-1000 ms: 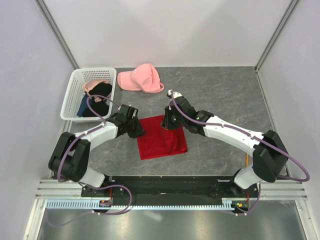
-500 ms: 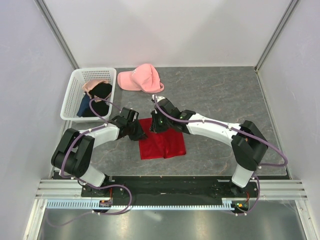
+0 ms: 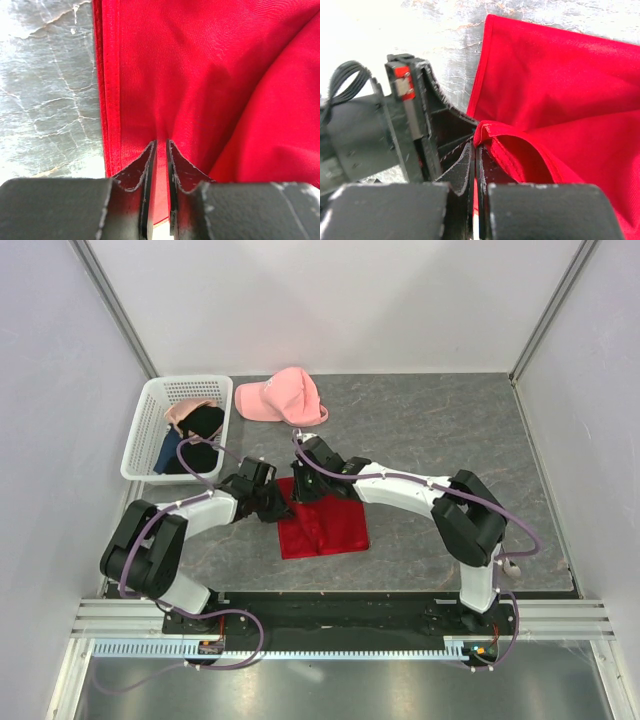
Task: Fold the napkin into a case and place the utensils inside
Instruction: Fold the rectangle-folded napkin at the center of the board.
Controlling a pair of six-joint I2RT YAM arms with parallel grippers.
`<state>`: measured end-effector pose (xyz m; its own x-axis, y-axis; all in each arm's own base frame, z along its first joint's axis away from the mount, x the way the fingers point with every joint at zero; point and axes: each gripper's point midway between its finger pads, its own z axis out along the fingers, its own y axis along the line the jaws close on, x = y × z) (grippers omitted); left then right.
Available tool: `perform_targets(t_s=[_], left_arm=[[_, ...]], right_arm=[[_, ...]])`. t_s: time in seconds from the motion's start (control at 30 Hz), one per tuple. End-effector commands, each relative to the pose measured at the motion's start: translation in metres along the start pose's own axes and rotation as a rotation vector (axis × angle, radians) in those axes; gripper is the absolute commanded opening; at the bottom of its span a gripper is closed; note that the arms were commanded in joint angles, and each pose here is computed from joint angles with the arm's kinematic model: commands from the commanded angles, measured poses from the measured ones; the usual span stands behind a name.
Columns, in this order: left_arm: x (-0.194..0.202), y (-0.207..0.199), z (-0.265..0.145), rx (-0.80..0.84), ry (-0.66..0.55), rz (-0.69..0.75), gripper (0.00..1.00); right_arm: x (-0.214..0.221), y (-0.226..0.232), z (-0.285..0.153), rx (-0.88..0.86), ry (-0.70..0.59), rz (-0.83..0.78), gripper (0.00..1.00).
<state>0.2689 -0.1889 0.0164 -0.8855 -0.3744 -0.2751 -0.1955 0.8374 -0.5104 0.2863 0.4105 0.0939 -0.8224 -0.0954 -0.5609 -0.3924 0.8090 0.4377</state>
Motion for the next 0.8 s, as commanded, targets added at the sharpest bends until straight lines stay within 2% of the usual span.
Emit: perform_targets(t_s=[0.0,0.13,0.17,0.2,0.23,0.3,0.33,0.4,0.43,0.5,0.63,0.77], left_arm=[[0.012,0.021,-0.003,-0.072,0.015,0.013,0.2],[0.009,0.025,-0.016,-0.115,-0.006,-0.011,0.21],[0.005,0.021,-0.024,-0.107,-0.033,-0.015,0.22],[-0.001,0.023,-0.03,-0.128,-0.067,-0.031,0.25],[-0.002,0.025,-0.037,-0.14,-0.086,-0.042,0.25],[-0.01,0.034,-0.061,-0.193,-0.169,-0.083,0.27],[-0.011,0.038,-0.068,-0.205,-0.192,-0.096,0.28],[-0.019,0.034,-0.089,-0.162,-0.27,-0.102,0.3],[-0.018,0.034,-0.093,-0.146,-0.28,-0.103,0.31],[-0.024,0.023,-0.109,-0.077,-0.337,-0.114,0.35],[-0.035,0.008,-0.122,-0.023,-0.381,-0.073,0.4],[-0.04,0.0,-0.113,-0.03,-0.317,0.01,0.46]], right_arm=[[-0.011,0.012,0.008,-0.032,-0.025,-0.003,0.0],[-0.007,0.01,0.014,-0.035,-0.008,-0.01,0.0],[-0.005,0.011,0.015,-0.04,0.0,-0.011,0.04],[-0.005,0.013,0.015,-0.051,0.006,-0.011,0.1],[-0.005,0.016,0.017,-0.066,0.012,-0.012,0.22],[-0.002,0.028,0.017,-0.127,0.054,-0.015,0.29],[-0.005,0.032,0.018,-0.146,0.061,-0.016,0.36],[-0.005,0.045,0.016,-0.208,0.084,-0.033,0.44],[-0.009,0.052,0.02,-0.233,0.087,-0.043,0.52],[-0.006,0.062,0.022,-0.301,0.145,-0.057,0.54],[-0.029,0.057,0.013,-0.299,0.104,-0.054,0.6],[-0.043,0.029,-0.016,-0.227,0.046,-0.069,0.68]])
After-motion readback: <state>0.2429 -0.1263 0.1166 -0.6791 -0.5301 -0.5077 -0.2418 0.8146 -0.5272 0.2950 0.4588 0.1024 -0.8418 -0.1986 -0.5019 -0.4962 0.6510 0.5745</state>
